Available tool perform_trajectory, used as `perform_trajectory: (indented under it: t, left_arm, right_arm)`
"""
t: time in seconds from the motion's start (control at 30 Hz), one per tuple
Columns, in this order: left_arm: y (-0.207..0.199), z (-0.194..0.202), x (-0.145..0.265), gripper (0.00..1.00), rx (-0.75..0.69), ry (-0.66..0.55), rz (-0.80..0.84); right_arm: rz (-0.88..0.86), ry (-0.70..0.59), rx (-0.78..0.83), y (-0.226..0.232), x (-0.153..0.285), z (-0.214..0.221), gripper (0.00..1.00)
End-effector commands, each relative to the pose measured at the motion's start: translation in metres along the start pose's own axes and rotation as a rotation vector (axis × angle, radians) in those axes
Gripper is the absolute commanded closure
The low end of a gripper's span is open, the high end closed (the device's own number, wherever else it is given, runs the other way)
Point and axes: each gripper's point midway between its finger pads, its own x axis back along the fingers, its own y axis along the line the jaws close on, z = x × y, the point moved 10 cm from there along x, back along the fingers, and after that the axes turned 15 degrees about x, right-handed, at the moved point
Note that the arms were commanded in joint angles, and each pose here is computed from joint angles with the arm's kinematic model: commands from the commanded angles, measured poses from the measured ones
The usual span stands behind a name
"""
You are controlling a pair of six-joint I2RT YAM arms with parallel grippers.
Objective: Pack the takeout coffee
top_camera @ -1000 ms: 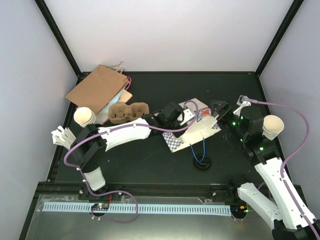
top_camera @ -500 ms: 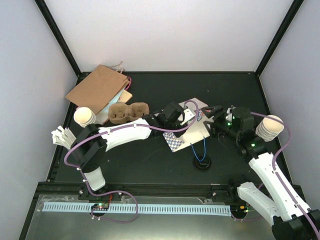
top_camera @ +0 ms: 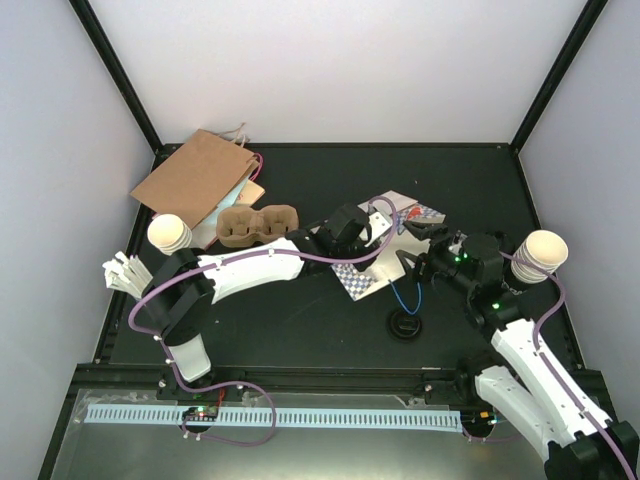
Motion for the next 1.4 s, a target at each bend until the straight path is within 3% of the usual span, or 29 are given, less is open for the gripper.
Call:
perform_trajectory:
  t: [0.0, 0.5, 0.6, 0.83, 0.9, 1.0, 1.2, 1.37]
  left_arm:
    - [-0.010, -0.016, 0.005, 0.99, 0.023, -0.087, 0.022]
    - [-0.015, -0.014, 0.005, 0.98, 0.019, -0.095, 0.032]
    - [-0.016, -0.013, 0.005, 0.98, 0.020, -0.095, 0.031]
    - [-0.016, -0.010, 0.004, 0.98, 0.018, -0.091, 0.026]
    - [-0.016, -0.010, 0.004, 0.98, 0.017, -0.091, 0.025]
    - [-0.015, -0.010, 0.005, 0.98, 0.017, -0.090, 0.022]
    - [-0.017, -0.016, 0.032, 0.70, 0.031, -0.100, 0.039]
    - [-0.013, -0.016, 0.070, 0.45, 0.047, -0.125, 0.012]
  right_arm:
    - [-0.106, 0.019, -0.056, 0.008, -0.005, 0.000, 0.22]
    - [-0.222, -0.058, -0.083, 0.020, -0.014, -0.006, 0.24]
    - [-0.225, -0.088, -0.075, 0.023, -0.013, -0.008, 0.37]
    - [-0.185, -0.123, -0.012, 0.034, -0.006, -0.007, 0.85]
    - [-0.171, -0.137, -0.005, 0.033, -0.003, -0.007, 0.93]
    - [-0.146, -0.171, 0.021, 0.033, 0.004, -0.007, 0.97]
    - [-0.070, -0.253, 0.203, 0.040, 0.019, -0.008, 0.99]
    - [-0.023, -0.236, 0.407, 0.051, 0.020, -0.007, 0.99]
